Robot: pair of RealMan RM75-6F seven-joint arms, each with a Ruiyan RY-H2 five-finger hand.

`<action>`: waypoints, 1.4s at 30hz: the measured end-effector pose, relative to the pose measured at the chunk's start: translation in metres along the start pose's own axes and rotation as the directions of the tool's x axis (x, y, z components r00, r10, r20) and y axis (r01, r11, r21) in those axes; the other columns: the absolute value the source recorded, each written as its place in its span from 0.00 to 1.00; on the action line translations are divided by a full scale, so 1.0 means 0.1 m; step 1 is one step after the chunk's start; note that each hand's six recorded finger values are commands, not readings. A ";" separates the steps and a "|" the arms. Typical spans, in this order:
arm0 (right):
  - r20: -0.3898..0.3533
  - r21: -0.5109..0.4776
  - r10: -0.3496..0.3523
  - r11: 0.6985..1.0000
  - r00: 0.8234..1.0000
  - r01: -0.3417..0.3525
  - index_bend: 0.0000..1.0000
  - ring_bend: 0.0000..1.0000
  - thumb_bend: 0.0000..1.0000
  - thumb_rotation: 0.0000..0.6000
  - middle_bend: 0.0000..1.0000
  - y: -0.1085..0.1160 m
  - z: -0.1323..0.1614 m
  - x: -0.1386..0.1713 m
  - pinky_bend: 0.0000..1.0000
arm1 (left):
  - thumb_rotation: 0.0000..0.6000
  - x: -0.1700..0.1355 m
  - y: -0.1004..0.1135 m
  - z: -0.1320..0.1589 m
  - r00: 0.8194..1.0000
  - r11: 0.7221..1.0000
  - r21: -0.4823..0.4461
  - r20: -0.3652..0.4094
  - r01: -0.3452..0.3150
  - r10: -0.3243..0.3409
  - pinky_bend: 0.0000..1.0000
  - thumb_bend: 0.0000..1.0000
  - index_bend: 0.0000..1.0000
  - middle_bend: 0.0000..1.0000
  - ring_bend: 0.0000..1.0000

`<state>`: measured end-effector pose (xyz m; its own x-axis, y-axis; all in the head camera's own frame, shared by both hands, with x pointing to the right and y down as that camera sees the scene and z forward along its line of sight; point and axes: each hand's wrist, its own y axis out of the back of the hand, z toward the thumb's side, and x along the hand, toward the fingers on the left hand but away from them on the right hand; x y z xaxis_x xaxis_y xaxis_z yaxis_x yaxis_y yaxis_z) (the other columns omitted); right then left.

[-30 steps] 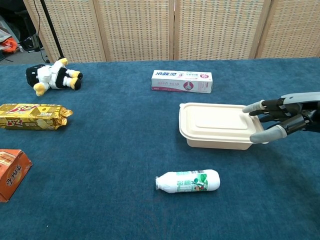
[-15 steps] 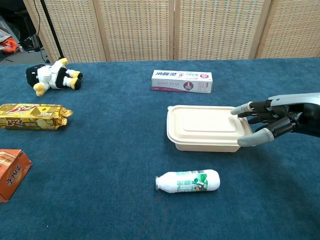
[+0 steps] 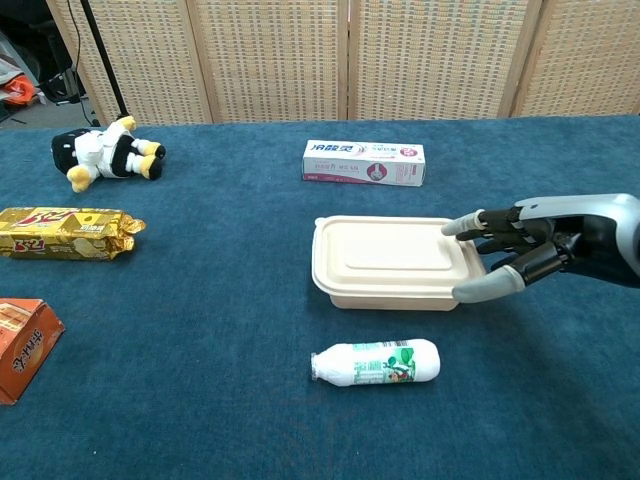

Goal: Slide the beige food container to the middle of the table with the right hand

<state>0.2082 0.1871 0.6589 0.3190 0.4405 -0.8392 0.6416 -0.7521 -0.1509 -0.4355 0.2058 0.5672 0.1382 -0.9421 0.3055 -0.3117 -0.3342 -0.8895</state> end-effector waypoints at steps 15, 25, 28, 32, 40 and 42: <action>-0.013 0.011 0.013 1.000 1.000 -0.012 0.07 0.00 0.21 1.00 0.00 -0.13 0.10 0.03 0.04 | 1.00 0.00 -0.01 0.00 1.000 1.000 -0.001 -0.004 0.006 -0.006 0.00 0.11 0.00 0.00 0.00; -0.019 0.054 -0.039 0.998 0.999 0.040 0.07 0.00 0.21 1.00 0.00 0.11 0.07 0.01 0.04 | 1.00 0.00 -0.01 -0.01 1.000 1.000 0.000 -0.006 0.004 -0.004 0.00 0.11 0.00 0.00 0.00; -0.021 0.097 -0.072 0.993 0.997 0.073 0.07 0.00 0.21 1.00 0.00 0.28 0.04 0.04 0.04 | 1.00 0.01 -0.02 -0.01 1.000 1.000 0.003 -0.007 0.005 -0.005 0.00 0.11 0.00 0.00 0.00; -0.013 0.125 -0.125 0.984 0.992 0.126 0.07 0.00 0.21 1.00 0.00 0.54 -0.05 0.14 0.04 | 1.00 0.01 -0.04 0.00 1.000 1.000 0.013 -0.005 0.010 -0.010 0.00 0.11 0.00 0.00 0.00; -0.003 0.185 -0.213 0.960 0.977 0.210 0.07 0.00 0.21 1.00 0.00 0.97 -0.33 0.38 0.04 | 1.00 0.01 -0.08 0.02 1.000 1.000 0.027 -0.002 0.012 -0.012 0.00 0.11 0.00 0.00 0.00; -0.012 0.201 -0.223 0.954 0.975 0.221 0.07 0.00 0.22 1.00 0.00 1.02 -0.40 0.44 0.04 | 1.00 0.01 -0.09 0.02 1.000 0.999 0.031 -0.004 0.014 -0.014 0.00 0.11 0.00 0.00 0.00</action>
<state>0.3156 0.1498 0.6279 0.1761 0.6032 -0.7779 0.5429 -0.7187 -0.4344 -0.4304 0.2077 0.5752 0.1388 -0.9373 0.3196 -0.2805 -0.3467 -0.8951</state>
